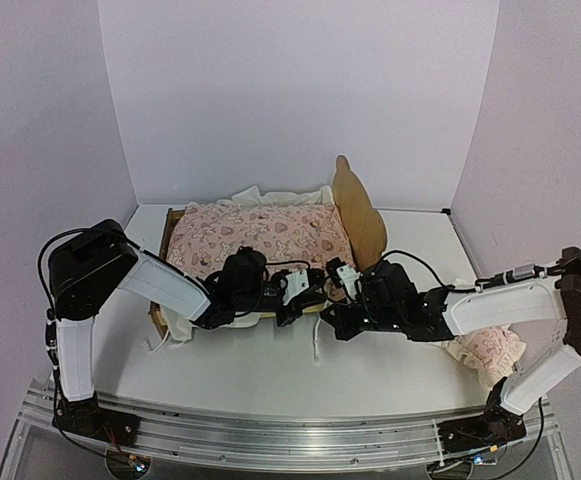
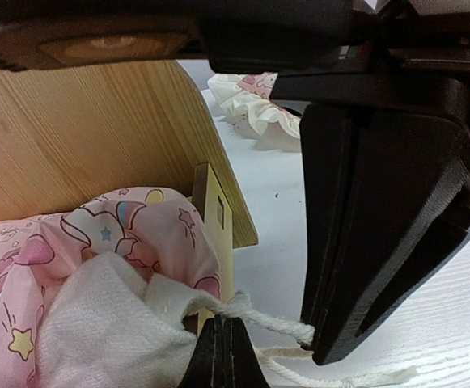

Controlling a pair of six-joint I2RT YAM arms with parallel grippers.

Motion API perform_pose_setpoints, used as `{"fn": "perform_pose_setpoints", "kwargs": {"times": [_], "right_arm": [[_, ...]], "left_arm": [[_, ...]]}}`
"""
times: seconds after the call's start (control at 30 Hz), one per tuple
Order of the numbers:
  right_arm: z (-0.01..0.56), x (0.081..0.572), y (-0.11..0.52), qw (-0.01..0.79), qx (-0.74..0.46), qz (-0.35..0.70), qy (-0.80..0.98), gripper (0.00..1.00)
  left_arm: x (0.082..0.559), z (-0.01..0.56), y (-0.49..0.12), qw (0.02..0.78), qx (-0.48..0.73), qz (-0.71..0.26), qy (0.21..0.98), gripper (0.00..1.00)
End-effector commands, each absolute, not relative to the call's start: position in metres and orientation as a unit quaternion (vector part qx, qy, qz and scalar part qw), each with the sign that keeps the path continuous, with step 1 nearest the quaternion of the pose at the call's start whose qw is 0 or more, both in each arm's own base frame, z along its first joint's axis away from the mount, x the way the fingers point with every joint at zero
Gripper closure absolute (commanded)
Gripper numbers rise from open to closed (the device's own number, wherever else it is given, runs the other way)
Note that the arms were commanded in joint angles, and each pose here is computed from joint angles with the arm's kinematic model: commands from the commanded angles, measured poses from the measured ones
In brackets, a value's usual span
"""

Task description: Set up the pet bed

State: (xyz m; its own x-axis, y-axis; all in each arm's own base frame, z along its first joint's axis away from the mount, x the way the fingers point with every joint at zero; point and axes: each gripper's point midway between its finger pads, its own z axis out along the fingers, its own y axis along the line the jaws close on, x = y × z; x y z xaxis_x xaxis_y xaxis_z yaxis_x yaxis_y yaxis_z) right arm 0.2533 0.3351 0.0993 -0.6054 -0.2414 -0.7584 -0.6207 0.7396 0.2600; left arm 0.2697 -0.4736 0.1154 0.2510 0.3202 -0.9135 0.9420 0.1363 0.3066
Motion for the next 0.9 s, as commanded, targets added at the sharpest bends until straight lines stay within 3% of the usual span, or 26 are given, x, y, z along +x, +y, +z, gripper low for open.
{"fn": "perform_pose_setpoints", "kwargs": {"times": [0.0,0.13,0.33,0.87], "right_arm": [[0.110,0.252,0.349,0.349,-0.252,0.292,0.854,1.00],[0.109,0.256,0.345,0.349,-0.239,0.289,0.859,0.98],[0.101,0.255,0.346,0.329,-0.241,0.283,0.868,0.93],[0.118,0.216,0.309,0.253,-0.270,0.272,0.888,0.53]], "left_arm": [[0.271,0.086,-0.474,0.511,0.597,-0.290,0.547,1.00],[0.240,0.068,-0.476,0.478,0.635,-0.328,0.510,1.00],[0.234,0.067,-0.483,0.480,0.649,-0.336,0.485,1.00],[0.236,0.054,-0.480,0.477,0.671,-0.301,0.481,1.00]]}}
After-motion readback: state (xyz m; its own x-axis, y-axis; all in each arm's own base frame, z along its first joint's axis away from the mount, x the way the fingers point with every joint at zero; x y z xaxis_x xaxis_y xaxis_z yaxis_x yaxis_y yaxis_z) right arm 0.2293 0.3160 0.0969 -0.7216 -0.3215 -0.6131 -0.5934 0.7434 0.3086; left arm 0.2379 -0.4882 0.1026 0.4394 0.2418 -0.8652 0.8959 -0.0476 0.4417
